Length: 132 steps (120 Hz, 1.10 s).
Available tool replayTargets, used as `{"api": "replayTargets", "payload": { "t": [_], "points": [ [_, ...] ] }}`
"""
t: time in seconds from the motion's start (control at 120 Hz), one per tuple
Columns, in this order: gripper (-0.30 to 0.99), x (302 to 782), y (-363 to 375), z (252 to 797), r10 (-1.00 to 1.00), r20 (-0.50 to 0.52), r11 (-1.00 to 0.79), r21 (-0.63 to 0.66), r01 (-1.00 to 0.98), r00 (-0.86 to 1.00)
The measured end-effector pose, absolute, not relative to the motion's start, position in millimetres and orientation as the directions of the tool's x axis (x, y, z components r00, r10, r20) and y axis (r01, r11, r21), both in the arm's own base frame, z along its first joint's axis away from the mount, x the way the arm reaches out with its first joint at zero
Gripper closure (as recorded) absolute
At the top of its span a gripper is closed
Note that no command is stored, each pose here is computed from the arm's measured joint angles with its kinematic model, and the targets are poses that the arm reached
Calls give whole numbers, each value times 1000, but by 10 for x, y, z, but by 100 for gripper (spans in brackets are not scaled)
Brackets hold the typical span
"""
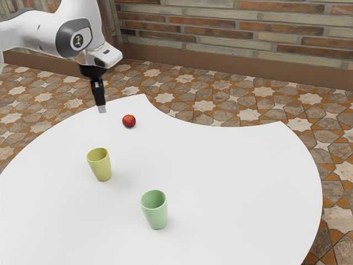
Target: Place the left cup onto the right cup
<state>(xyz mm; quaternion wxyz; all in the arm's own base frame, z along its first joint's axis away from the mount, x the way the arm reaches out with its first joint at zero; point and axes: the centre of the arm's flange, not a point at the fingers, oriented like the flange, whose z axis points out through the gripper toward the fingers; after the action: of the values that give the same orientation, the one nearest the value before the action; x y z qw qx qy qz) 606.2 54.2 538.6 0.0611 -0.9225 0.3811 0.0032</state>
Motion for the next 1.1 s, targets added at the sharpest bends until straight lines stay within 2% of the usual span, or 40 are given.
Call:
{"api": "replayTargets", "payload": {
  "t": [0.15, 0.458, 0.825, 0.892, 1.025, 1.1],
  "points": [
    [0, 6183, 595, 5027, -703, -52, -707, -63, -705, 709],
    [0, 6387, 1392, 4014, -649, -87, -759, -3, -651, 756],
    [0, 6429, 1553, 3187, -666, -114, -745, 41, -666, 738],
    [9, 6422, 1551, 3132, -669, -111, -742, 39, -669, 735],
    [41, 6415, 1546, 3105, -673, -103, -739, 30, -674, 733],
    [54, 6414, 1539, 3094, -673, -100, -738, 28, -674, 733]
  ]
}}
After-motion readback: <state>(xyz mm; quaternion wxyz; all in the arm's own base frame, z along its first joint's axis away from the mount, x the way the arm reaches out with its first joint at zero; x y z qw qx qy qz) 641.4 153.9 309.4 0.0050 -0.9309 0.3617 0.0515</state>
